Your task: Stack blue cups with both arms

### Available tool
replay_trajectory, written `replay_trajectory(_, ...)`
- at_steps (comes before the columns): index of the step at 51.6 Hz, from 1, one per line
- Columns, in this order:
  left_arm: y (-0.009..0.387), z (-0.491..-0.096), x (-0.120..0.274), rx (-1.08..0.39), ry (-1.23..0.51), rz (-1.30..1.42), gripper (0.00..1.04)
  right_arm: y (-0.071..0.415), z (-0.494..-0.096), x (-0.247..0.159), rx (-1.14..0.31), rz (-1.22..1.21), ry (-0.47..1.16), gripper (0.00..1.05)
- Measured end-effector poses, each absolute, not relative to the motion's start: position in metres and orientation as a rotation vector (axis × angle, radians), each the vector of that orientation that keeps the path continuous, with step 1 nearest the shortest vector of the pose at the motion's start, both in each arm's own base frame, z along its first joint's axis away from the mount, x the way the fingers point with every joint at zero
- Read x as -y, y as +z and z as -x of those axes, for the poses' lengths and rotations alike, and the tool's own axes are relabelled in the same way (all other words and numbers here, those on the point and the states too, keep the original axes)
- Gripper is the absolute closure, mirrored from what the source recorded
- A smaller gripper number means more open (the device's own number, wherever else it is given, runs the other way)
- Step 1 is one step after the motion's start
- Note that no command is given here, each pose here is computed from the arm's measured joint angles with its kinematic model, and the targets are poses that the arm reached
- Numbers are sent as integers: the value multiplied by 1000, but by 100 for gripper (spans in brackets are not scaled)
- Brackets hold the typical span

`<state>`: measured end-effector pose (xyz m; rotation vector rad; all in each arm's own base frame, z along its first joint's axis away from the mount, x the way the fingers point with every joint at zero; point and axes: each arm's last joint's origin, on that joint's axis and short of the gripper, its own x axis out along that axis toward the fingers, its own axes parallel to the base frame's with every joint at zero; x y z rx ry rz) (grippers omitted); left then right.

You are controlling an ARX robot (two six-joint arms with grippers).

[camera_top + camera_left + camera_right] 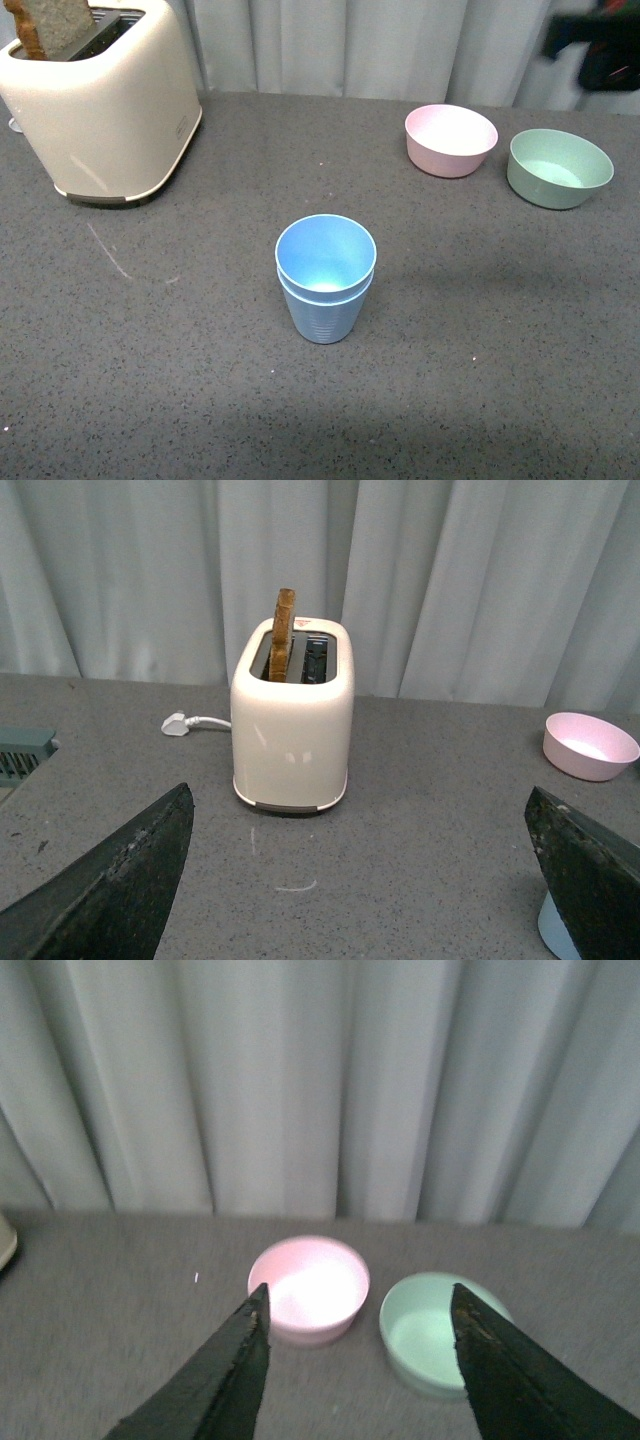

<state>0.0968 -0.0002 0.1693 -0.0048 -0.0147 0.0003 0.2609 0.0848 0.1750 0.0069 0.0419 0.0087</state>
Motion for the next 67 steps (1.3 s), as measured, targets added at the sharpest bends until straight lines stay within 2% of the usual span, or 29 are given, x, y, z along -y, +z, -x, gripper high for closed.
replay_trajectory(5, 169, -97, 0, 15, -1, 5, 7, 182, -245, -69, 12, -16, 2, 70)
replay_trajectory(15, 169, -97, 0, 15, -2, 4, 7, 168, -212, -42, -7, 2, 5, 104)
replay_trajectory(47, 169, -97, 0, 16, -2, 4, 7, 161, -149, -1, -18, 0, 1, 104)
replay_trajectory(67, 169, -97, 0, 16, -2, 4, 7, 166, -129, 0, -2, 0, 1, 104)
